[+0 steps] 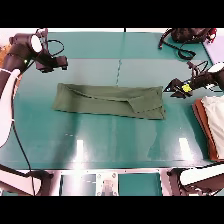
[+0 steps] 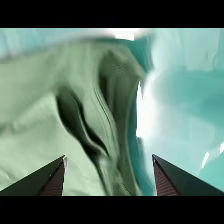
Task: Fold the shirts.
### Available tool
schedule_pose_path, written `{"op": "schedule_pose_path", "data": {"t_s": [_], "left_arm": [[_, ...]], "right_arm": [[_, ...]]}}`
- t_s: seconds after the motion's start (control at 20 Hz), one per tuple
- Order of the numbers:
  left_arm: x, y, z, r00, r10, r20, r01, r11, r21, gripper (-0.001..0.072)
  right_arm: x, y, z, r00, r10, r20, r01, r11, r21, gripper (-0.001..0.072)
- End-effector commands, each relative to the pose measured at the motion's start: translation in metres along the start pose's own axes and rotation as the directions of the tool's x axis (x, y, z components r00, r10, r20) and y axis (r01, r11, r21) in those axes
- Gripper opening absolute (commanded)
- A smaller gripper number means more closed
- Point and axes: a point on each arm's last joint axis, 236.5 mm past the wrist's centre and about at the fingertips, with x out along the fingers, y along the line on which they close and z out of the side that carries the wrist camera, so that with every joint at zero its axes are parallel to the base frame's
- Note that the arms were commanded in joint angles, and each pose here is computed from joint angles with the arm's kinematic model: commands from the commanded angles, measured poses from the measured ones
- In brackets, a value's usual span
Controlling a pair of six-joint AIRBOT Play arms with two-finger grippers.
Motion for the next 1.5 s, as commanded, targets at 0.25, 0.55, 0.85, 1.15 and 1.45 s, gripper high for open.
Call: {"op": "schedule_pose_path", "data": {"t_s": [0.25, 0.55, 0.85, 1.15, 1.45], "left_arm": [[-0.007, -0.009, -0.023, 0.994, -0.035, -0.106, 0.035, 0.999, 0.0, 0.0694], [-0.011, -0.045, -0.029, 0.973, -0.188, -0.132, 0.192, 0.981, 0.022, 0.0431], [-0.019, -0.092, -0.026, 0.914, -0.388, -0.115, 0.392, 0.92, 0.009, 0.0024], [0.029, -0.178, -0.087, 0.866, -0.486, -0.12, 0.493, 0.869, 0.038, 0.0023], [0.058, -0.299, -0.151, 0.816, -0.577, -0.035, 0.577, 0.808, 0.121, 0.0023]], "right_arm": [[0.052, 0.003, -0.027, 0.97, 0.184, -0.161, -0.189, 0.982, -0.02, 0.0602], [0.096, 0.005, -0.034, 0.962, 0.171, -0.214, -0.182, 0.983, -0.03, 0.0567], [0.086, 0.02, -0.025, 0.964, 0.173, -0.201, -0.19, 0.979, -0.071, 0.0013], [-0.003, 0.071, -0.01, 0.972, 0.189, -0.138, -0.213, 0.957, -0.194, 0.0014], [-0.124, 0.172, -0.018, 0.94, 0.34, -0.034, -0.328, 0.868, -0.373, 0.0014]]}}
